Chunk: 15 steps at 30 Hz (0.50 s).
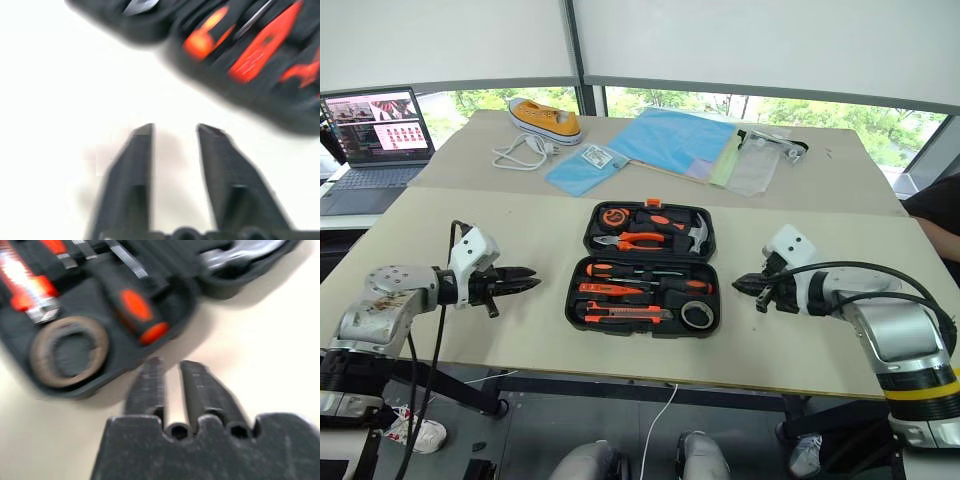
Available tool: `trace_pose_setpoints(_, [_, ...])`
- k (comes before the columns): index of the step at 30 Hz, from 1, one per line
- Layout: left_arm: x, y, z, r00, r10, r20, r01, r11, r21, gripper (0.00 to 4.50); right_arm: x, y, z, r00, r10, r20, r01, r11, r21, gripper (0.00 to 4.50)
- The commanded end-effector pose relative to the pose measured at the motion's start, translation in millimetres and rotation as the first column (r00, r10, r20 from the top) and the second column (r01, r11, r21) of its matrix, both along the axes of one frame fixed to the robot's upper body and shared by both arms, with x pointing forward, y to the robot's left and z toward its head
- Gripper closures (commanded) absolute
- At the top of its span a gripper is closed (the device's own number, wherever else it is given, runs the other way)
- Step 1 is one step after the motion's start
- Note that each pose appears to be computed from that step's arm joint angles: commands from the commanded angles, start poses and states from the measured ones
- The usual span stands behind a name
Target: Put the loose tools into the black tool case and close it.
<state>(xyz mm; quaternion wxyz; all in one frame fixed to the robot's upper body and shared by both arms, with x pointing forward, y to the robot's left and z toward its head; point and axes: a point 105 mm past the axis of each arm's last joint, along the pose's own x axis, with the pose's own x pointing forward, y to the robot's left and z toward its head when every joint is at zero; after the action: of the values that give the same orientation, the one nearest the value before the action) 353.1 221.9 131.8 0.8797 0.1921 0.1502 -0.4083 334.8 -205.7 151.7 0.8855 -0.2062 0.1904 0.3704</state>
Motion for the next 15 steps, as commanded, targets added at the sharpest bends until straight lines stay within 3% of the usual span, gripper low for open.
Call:
trace_pose_setpoints(1, [9.4,-18.7,8.1,0.996,-0.074,0.052,0.074,0.997,0.008,4.47,14.1,5.4,0.7,0.995,0.049,0.082,-0.044,0.996,-0.073,4.50])
trace_pose_setpoints(5, [9.9,-49.8,2.0,0.981,-0.194,0.016,0.193,0.981,0.022,4.47,22.3,31.1,-3.1,0.973,0.183,0.143,-0.169,0.980,-0.108,4.50])
trace_pose_setpoints(8, [0.1,-65.0,2.7,0.957,-0.291,-0.005,0.291,0.957,-0.004,4.47,6.7,45.0,-1.5,0.936,0.315,0.154,-0.308,0.949,-0.070,4.50])
trace_pose_setpoints(15, [-24.0,-72.0,-5.2,0.897,-0.435,-0.074,0.439,0.897,0.044,4.47,-27.4,48.2,-7.8,0.899,0.420,0.124,-0.420,0.907,-0.025,4.50])
